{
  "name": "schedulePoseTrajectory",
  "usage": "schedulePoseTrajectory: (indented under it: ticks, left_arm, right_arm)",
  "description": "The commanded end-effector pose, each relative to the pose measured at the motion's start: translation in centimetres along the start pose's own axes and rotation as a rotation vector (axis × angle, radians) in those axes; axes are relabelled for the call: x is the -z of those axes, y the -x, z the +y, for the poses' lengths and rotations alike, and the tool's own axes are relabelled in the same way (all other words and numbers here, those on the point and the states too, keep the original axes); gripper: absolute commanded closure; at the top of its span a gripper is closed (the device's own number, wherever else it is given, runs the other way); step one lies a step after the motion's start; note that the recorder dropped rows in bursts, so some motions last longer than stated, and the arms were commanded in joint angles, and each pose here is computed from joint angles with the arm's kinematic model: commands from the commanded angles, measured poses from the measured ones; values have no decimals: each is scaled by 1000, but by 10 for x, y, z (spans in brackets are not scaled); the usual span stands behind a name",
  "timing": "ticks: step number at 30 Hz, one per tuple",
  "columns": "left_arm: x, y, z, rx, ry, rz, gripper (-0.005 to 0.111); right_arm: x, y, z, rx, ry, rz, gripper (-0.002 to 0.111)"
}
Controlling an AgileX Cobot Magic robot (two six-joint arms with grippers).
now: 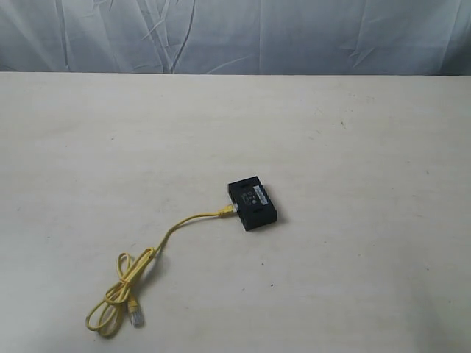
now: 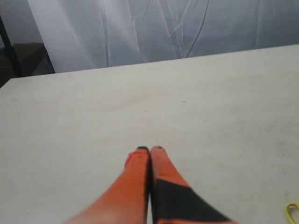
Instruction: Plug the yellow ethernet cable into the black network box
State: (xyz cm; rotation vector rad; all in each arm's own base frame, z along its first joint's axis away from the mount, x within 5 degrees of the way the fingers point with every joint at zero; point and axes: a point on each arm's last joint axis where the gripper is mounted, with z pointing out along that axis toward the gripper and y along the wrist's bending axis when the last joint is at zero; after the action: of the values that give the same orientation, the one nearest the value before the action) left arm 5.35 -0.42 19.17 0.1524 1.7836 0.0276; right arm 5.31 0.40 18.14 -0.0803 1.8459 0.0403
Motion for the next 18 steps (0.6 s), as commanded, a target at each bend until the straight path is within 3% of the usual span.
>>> schedulePoseTrajectory:
  ticks: [1,10,18]
  left_arm:
    - [0,-5,0,0,-1,37,107]
    - [0,-4,-1,27,-5,31,107]
    - [-2,-10,-1,184,-2,40,107]
  right_arm:
    - [0,0,0,0,2,-12,109]
    - [0,0,0,0,2,-12,109]
    - [0,0,0,0,2,-12,109]
